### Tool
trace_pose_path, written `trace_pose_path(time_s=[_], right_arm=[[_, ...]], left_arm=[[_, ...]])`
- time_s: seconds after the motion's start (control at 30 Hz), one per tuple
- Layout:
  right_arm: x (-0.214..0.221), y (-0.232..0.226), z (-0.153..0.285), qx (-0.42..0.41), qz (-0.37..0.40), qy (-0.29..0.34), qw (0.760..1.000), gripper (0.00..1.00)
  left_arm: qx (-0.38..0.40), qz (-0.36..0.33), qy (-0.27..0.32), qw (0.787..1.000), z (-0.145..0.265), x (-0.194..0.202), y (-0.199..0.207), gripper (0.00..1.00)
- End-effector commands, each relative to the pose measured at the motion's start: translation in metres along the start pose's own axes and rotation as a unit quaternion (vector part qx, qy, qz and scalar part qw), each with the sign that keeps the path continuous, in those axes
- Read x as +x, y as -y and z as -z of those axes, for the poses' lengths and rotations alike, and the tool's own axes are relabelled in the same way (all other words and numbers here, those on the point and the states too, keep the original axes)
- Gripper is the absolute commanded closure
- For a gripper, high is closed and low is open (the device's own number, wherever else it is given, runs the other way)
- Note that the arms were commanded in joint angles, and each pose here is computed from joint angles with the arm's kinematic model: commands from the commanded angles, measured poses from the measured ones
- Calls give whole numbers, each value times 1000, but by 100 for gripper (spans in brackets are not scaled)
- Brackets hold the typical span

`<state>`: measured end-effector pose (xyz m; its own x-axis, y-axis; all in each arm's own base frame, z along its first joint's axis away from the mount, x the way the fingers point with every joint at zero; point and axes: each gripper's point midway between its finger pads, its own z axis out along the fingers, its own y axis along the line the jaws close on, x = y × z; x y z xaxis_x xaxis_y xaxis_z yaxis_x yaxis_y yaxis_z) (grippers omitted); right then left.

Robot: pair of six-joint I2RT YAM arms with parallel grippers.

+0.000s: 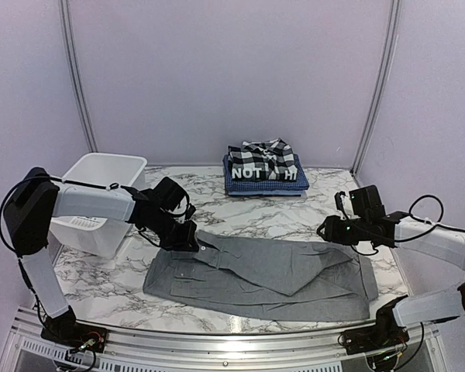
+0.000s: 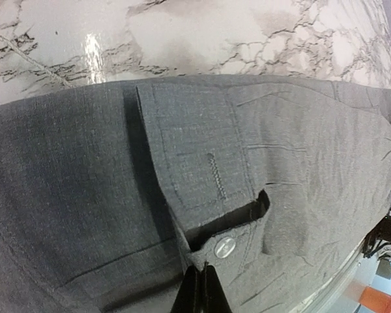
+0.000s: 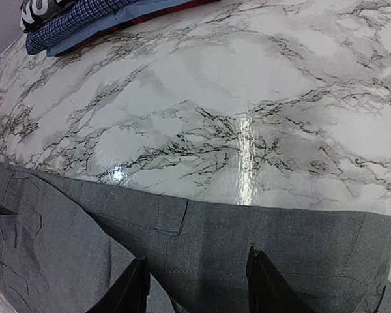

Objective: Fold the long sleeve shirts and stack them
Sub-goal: Adjust the rectangle-folded shirt at the center of the board.

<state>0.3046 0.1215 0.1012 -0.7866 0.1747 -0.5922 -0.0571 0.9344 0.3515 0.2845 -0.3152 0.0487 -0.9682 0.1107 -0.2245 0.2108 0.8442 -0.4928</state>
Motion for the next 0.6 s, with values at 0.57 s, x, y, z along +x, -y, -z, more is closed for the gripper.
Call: trace_pose_path(time_s=[0.57], right_arm=[[10,-20,3,14,44,-14,999,53]], left_arm=[[-72,16,26,997,43,4,-29,100]])
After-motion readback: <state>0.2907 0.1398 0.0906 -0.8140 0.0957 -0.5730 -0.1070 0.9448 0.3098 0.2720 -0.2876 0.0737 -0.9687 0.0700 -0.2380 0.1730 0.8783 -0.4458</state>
